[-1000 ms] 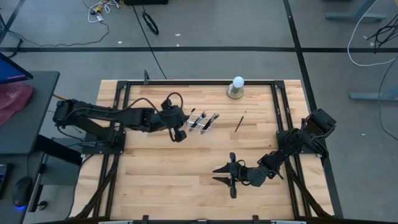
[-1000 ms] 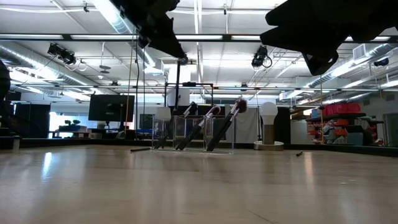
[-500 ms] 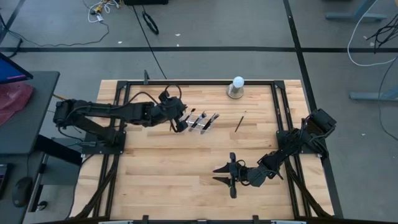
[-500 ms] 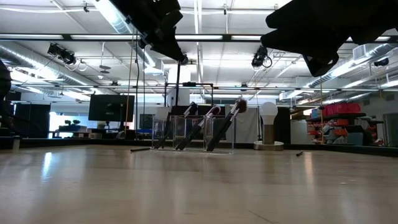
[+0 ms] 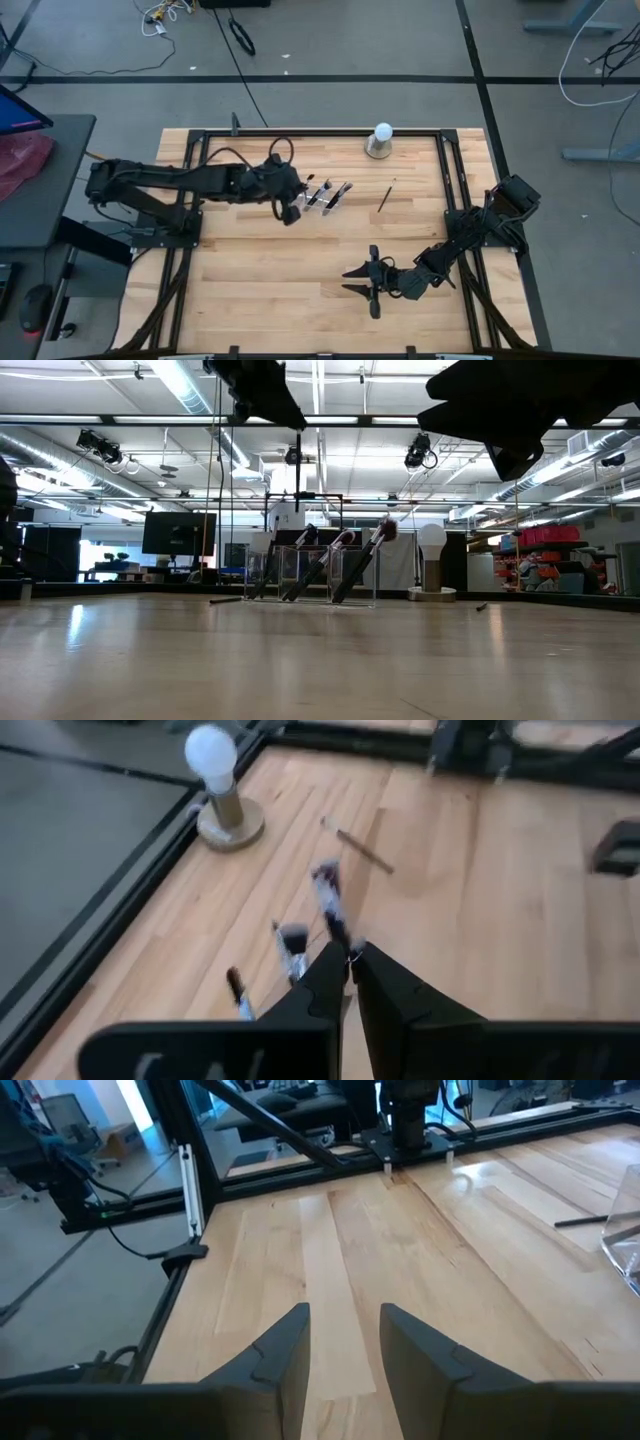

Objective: Put items in baskets/containers
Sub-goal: Put the eyeshadow brush into the transparent organizer

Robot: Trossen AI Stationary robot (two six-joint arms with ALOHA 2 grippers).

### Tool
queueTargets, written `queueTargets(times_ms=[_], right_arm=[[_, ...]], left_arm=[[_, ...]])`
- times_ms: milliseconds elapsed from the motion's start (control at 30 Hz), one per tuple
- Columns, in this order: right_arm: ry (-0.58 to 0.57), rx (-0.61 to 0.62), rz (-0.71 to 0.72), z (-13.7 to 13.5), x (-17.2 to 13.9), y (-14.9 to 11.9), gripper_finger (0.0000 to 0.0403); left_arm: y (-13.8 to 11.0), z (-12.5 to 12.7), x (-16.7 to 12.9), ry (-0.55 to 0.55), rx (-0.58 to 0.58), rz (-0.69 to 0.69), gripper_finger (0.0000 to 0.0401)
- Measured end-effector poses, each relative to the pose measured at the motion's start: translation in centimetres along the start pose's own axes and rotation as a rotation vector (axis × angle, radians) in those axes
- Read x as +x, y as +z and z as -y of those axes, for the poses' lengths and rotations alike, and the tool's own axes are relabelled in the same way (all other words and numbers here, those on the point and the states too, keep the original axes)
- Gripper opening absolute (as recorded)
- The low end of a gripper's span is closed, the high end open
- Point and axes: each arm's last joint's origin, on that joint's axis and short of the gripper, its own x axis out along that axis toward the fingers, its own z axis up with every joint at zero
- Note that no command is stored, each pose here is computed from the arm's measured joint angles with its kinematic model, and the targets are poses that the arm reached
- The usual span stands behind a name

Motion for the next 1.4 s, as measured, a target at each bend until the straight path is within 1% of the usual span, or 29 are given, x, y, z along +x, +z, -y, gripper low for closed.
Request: queueTargets(times_ms=[133,367,433,533,767,1000,1100,1267,1400], right_arm=[[-0.001,0.002,0.003,0.0,0.0,0.0,0.0123],[-0.003,0.001,-0.003,0.1,0.0,0.0,0.0123],[-0.003,0.001,-0.005,0.1,0.0,0.0,0.0123],[-0.003,0.002,-0.004,0.1,0.0,0.0,0.0123],[-0.004,0.004,-0.005,0.1,0.0,0.0,0.0123],[-0.004,0.003,-0.006,0.1,0.0,0.0,0.0123],[-0.004,0.003,-0.005,0.1,0.0,0.0,0.0123],[-0.004,0.002,-0.007,0.1,0.0,-0.1,0.0123],[-0.006,-0.001,-0.010,0.1,0.0,-0.1,0.0123]], left_arm=[[-0.7,-0.1,2.4,0.030,0.030,-0.055,0.0021],[-2.0,-0.9,6.3,0.027,0.015,-0.142,0.0021],[-2.3,-1.2,7.0,0.039,0.005,-0.161,0.0021],[-2.8,-1.6,8.1,0.026,-0.009,-0.201,0.0023],[-4.2,-2.2,10.3,0.011,-0.066,-0.282,0.0040],[-4.9,-2.7,11.7,0.012,-0.084,-0.304,0.0048],[-4.9,-3.0,12.0,0.019,-0.096,-0.299,0.0070],[-4.6,-3.6,12.1,0.035,-0.135,-0.277,0.0130],[-2.9,-3.7,11.0,0.028,-0.144,-0.278,0.0169]])
